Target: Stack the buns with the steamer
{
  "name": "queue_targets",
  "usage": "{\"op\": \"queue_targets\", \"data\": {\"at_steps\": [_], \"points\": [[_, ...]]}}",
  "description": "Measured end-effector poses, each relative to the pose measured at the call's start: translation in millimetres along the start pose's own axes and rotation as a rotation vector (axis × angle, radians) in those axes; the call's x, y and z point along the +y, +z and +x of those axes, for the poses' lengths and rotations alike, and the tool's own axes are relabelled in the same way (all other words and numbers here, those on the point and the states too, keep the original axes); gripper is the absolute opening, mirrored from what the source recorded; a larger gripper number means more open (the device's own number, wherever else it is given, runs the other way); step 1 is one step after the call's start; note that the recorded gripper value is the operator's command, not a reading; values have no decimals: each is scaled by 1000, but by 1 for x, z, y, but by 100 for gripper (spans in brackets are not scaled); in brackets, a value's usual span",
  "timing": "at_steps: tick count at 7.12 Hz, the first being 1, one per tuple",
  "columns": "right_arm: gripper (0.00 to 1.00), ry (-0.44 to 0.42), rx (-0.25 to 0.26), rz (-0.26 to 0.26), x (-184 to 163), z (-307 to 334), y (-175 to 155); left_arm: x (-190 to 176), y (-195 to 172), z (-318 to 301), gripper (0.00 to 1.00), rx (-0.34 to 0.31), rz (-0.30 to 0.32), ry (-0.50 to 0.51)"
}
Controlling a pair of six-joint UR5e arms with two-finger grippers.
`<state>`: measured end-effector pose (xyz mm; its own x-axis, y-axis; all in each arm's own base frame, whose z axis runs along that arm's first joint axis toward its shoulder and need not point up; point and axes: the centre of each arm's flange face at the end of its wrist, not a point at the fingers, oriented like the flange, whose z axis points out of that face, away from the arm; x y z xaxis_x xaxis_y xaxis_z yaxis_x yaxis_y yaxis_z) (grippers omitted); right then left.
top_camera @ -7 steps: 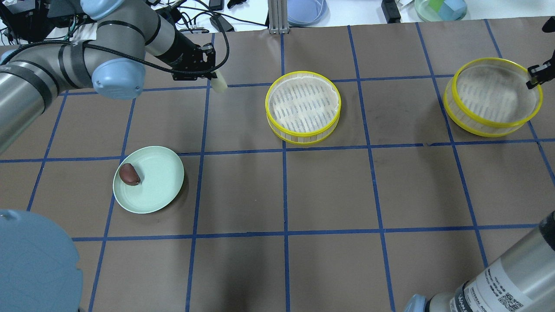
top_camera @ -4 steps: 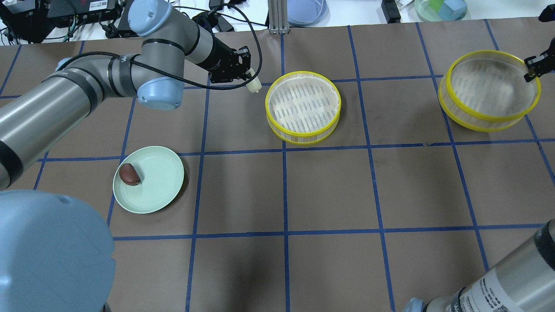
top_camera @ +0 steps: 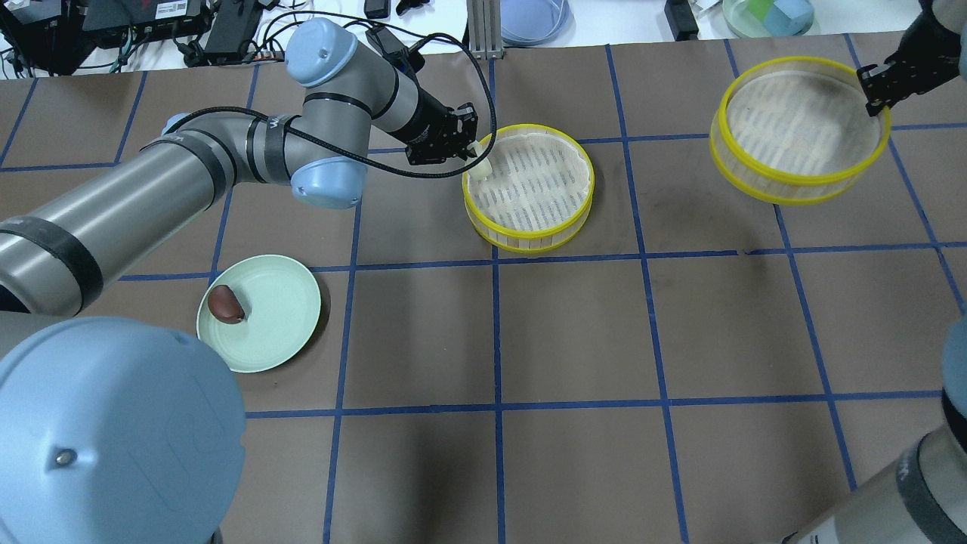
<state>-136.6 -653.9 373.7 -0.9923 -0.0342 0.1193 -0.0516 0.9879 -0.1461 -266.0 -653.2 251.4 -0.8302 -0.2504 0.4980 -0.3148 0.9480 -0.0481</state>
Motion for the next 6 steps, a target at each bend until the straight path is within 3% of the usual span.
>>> {"op": "queue_targets", "data": {"at_steps": [1,6], "points": [[0,27,-2,9,1,-30,-12,1,8,-3,96,-6,-12,-8],[0,96,-4,26,1,-127,-38,0,13,-5,100,-13,-19,-30]]}}
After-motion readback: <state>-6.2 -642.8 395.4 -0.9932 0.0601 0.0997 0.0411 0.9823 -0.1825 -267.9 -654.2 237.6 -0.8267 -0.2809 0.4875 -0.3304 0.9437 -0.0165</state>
